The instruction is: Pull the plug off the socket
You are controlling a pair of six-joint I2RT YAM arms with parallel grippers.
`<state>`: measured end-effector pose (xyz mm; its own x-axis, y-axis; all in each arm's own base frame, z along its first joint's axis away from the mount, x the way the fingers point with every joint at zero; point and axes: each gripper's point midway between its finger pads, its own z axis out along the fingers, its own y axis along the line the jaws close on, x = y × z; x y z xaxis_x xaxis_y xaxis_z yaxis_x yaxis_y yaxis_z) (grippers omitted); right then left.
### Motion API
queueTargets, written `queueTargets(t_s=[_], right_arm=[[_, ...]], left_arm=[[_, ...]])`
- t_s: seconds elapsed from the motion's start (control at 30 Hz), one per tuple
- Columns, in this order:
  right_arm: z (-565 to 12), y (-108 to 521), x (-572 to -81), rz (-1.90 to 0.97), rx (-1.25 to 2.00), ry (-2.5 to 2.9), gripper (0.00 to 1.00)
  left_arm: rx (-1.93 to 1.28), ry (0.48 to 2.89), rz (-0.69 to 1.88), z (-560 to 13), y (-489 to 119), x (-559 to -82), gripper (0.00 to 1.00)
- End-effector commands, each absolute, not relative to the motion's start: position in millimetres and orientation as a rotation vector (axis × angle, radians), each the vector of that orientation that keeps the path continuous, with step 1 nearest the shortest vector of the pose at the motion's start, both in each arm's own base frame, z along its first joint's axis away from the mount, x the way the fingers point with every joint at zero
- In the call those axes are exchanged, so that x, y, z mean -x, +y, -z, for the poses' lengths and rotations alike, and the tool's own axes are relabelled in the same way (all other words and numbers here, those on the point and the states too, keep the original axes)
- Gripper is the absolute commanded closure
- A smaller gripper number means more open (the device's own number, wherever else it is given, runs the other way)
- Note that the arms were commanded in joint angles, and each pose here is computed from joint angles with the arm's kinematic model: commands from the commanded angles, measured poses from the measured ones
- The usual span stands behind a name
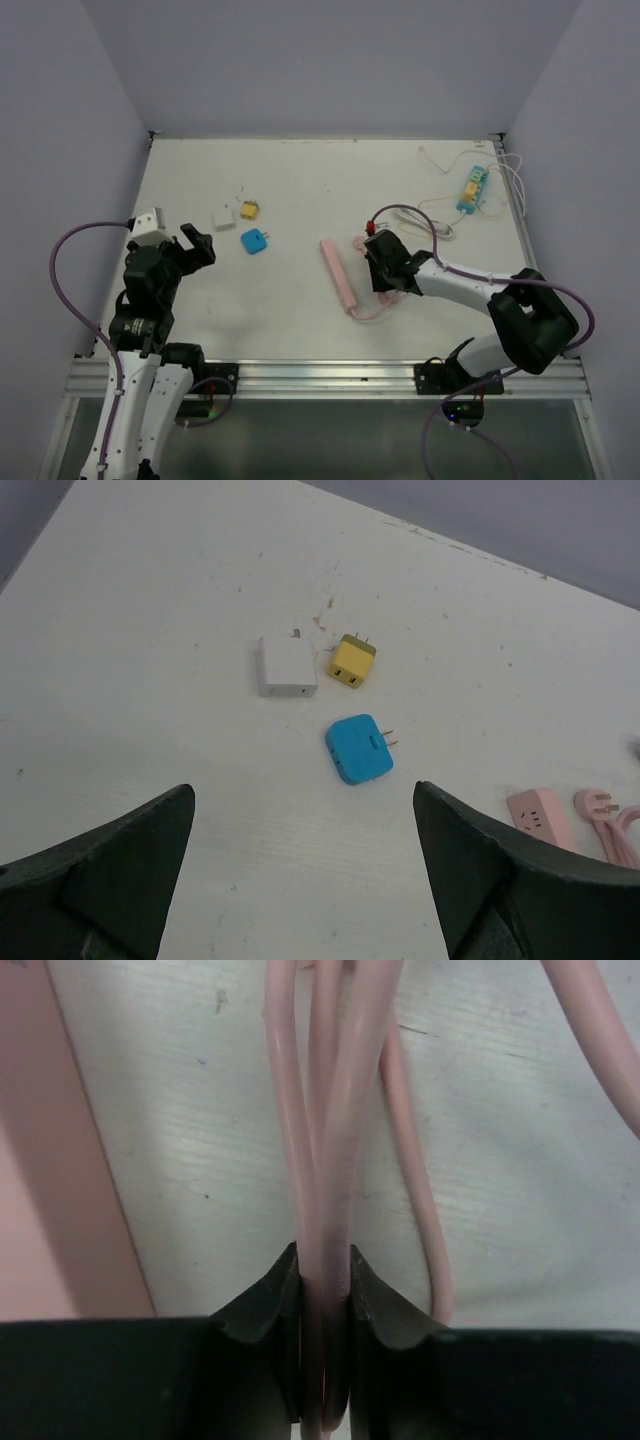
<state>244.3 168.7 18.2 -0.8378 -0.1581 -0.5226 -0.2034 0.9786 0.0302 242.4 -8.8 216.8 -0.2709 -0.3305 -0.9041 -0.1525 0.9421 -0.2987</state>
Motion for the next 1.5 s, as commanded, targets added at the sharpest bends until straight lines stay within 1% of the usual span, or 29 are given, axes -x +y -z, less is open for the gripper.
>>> queueTargets(t_s=[0.0,0.03,0.1,0.13,0.2,0.23,0.27,0.33,0.47,0.67,0.73,0.77,0.8,0.87,0.9,0.97,1.0,1.07,1.1,1.13,1.2,1.23,1.3,1.47], right_arm=[[-32,207,-254,-0.268,0.261,2.518,0.85],[-33,222,-247,-0.294,0.287,2.517,0.89],[-38,245,-247,-0.298,0.310,2.509,0.91],[-38,263,-238,-0.324,0.330,2.514,0.92],[-48,294,-236,-0.395,0.330,2.502,0.93],[-39,310,-226,-0.405,0.323,2.529,0.93],[-48,327,-228,-0.442,0.304,2.511,0.93],[-39,350,-218,-0.466,0.285,2.535,0.93],[-45,401,-215,-0.560,0.249,2.529,0.92],[-54,485,-209,-0.727,0.319,2.508,0.91],[-59,504,-206,-0.762,0.358,2.483,0.89],[-71,518,-209,-0.797,0.362,2.458,0.88],[-66,522,-206,-0.805,0.375,2.472,0.84],[-75,529,-208,-0.838,0.375,2.453,0.78],[-80,530,-208,-0.845,0.381,2.439,0.70],[-84,526,-207,-0.837,0.406,2.429,0.61],[-96,524,-208,-0.845,0.428,2.399,0.53],[-102,516,-206,-0.833,0.457,2.388,0.44],[-109,514,-206,-0.830,0.472,2.376,0.37],[-125,509,-207,-0.827,0.493,2.338,0.34],[-133,500,-205,-0.797,0.543,2.323,0.25],[-150,496,-209,-0.791,0.540,2.293,0.24],[-154,482,-211,-0.720,0.577,2.293,0.23],[-174,438,-228,-0.589,0.556,2.283,0.21]], left_arm=[[0.321,1.785,0.180,-233,-10,-248,0.06],[0.319,1.781,0.180,-234,-10,-249,0.06],[0.326,1.778,0.175,-234,-9,-248,0.07],[0.328,1.780,0.171,-233,-8,-248,0.07],[0.330,1.775,0.170,-234,-7,-247,0.07],[0.331,1.773,0.171,-234,-7,-247,0.07],[0.333,1.776,0.168,-233,-7,-247,0.07],[0.338,1.777,0.164,-233,-6,-247,0.07],[0.352,1.774,0.151,-233,-3,-246,0.07],[0.386,1.778,0.123,-231,3,-245,0.07],[0.396,1.781,0.111,-231,5,-245,0.07],[0.398,1.784,0.108,-230,5,-245,0.07],[0.397,1.784,0.109,-230,5,-245,0.07],[0.401,1.787,0.106,-229,6,-245,0.07],[0.404,1.787,0.105,-230,6,-245,0.07],[0.402,1.789,0.107,-229,5,-245,0.07],[0.403,1.790,0.107,-229,5,-245,0.07],[0.403,1.790,0.109,-229,5,-245,0.07],[0.401,1.794,0.109,-228,5,-246,0.07],[0.400,1.794,0.112,-228,4,-246,0.07],[0.399,1.796,0.114,-227,4,-246,0.07],[0.398,1.798,0.115,-227,4,-246,0.07],[0.394,1.802,0.119,-226,3,-246,0.07],[0.395,1.803,0.122,-226,2,-246,0.07]])
